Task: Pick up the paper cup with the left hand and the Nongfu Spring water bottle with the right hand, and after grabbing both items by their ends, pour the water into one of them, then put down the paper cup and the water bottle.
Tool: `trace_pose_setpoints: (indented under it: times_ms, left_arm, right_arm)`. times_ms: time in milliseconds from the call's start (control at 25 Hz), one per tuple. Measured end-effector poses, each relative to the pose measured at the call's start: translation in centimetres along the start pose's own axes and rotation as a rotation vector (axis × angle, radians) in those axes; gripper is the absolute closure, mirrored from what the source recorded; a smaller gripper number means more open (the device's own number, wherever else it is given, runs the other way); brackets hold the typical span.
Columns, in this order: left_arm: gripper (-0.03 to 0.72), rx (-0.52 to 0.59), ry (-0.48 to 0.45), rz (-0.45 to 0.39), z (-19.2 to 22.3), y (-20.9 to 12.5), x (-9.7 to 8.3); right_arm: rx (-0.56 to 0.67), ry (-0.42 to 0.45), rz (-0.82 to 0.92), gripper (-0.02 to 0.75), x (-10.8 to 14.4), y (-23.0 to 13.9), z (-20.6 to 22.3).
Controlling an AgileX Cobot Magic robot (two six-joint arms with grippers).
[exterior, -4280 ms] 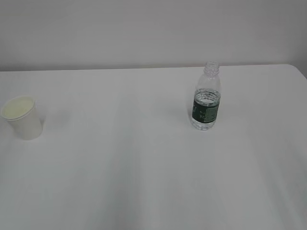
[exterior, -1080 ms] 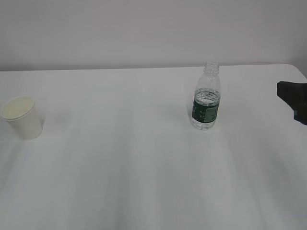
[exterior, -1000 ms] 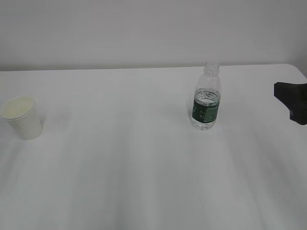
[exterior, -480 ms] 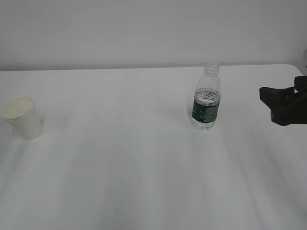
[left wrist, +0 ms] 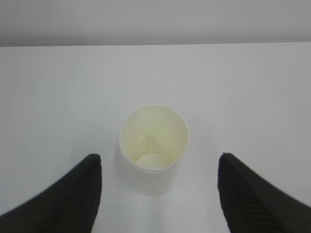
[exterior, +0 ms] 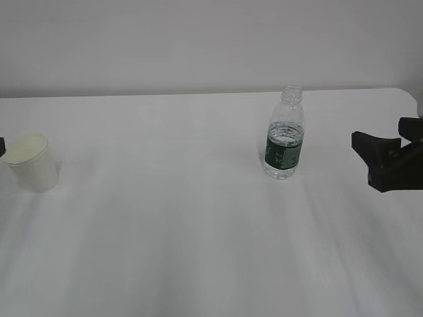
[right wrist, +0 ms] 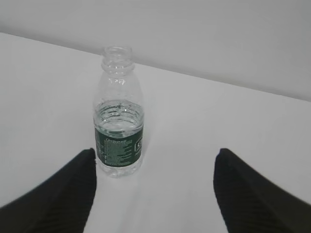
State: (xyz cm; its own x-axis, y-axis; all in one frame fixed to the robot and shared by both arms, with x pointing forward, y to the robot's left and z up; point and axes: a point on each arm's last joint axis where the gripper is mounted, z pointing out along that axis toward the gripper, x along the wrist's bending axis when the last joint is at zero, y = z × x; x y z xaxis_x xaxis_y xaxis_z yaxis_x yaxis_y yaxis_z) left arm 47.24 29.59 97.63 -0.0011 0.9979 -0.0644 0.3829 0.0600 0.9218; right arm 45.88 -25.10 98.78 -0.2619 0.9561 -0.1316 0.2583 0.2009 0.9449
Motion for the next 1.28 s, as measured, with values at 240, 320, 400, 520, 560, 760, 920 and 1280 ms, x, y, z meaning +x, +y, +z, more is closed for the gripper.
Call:
trace_pose_setpoints:
  times_ms: [240, 320, 400, 520, 560, 760, 920, 1280]
  left_arm:
    - [0.155, -0.056, -0.022, -0.011, -1.9, -3.5, -0.1]
    - [0.155, -0.050, -0.041, -0.006, -2.7, -4.9, -0.4]
    - [0.155, -0.057, -0.054, -0.004, -3.4, -5.8, -0.5]
    - [0.155, -0.055, -0.059, -0.005, -4.5, -7.2, -0.4]
    - [0.156, -0.049, -0.058, -0.005, -4.8, -7.6, -0.4]
    - [0.156, -0.064, -0.069, 0.001, -5.0, -7.7, -0.4]
    - [0.156, -0.069, -0.075, 0.005, -5.0, -7.6, -0.5]
    - [0.157, -0.090, -0.102, 0.024, -5.0, -7.4, -0.8]
  right_arm:
    - [-0.003, 0.020, 0.013, 0.165, 0.4, -1.6, -0.2]
    - [0.000, 0.038, 0.018, 0.165, 0.7, -2.2, -0.2]
    - [0.008, 0.061, 0.019, 0.165, 1.0, -2.8, -0.1]
    - [0.030, 0.084, 0.032, 0.165, 1.3, -4.1, -0.2]
    - [0.033, 0.088, 0.037, 0.165, 1.4, -4.5, -0.4]
    - [-0.011, 0.106, 0.052, 0.165, 1.9, -5.9, -1.3]
    - [-0.046, 0.112, 0.063, 0.165, 2.0, -6.5, -1.7]
    - [-0.059, 0.124, 0.086, 0.165, 2.3, -7.7, -1.5]
